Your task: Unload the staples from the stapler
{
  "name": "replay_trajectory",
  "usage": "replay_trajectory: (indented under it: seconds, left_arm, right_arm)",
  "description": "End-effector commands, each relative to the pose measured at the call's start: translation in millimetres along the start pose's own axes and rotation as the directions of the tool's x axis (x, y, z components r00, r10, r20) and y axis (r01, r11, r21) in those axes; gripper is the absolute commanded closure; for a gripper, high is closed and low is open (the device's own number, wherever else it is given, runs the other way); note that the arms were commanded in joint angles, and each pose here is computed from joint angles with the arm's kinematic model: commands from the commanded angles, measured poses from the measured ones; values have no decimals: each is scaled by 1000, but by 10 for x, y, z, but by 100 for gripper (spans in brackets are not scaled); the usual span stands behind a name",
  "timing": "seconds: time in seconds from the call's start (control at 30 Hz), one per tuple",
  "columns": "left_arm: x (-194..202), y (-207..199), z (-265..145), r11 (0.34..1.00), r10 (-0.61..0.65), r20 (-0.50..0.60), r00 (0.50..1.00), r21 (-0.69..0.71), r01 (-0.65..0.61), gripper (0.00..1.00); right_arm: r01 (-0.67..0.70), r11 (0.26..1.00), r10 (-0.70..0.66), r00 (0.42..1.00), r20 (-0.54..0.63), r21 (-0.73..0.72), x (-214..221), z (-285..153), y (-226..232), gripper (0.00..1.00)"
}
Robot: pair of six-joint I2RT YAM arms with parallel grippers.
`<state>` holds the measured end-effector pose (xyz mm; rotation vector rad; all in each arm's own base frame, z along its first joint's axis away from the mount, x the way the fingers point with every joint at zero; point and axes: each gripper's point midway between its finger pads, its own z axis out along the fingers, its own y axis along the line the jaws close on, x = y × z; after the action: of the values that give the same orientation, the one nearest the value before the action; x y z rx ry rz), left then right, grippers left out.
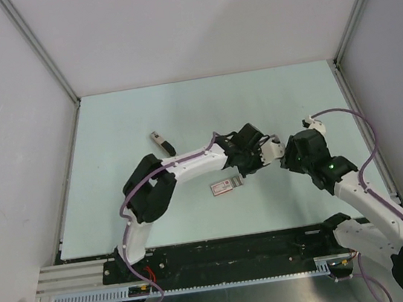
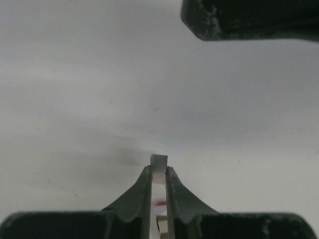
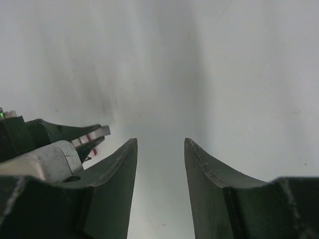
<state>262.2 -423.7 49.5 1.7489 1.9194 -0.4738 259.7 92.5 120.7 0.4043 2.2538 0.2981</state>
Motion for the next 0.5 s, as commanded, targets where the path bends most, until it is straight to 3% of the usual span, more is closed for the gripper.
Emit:
replay_trajectory:
  seconds: [0.0, 0.23, 0.47]
  left_arm:
    - [-146, -65, 89, 981, 193, -3, 981, 14, -192, 82]
    - [63, -344, 279, 952, 298, -58, 953, 93, -292, 81]
    - [205, -479, 367, 941, 315, -78, 946, 155, -301, 81]
  right_arm:
    - [-18, 999, 17, 1000, 15, 30, -50, -39, -108, 52]
    - [-21, 999, 21, 1000, -9, 32, -23, 8, -149, 52]
    - [-15, 999, 16, 999, -37, 28, 25, 35, -150, 52]
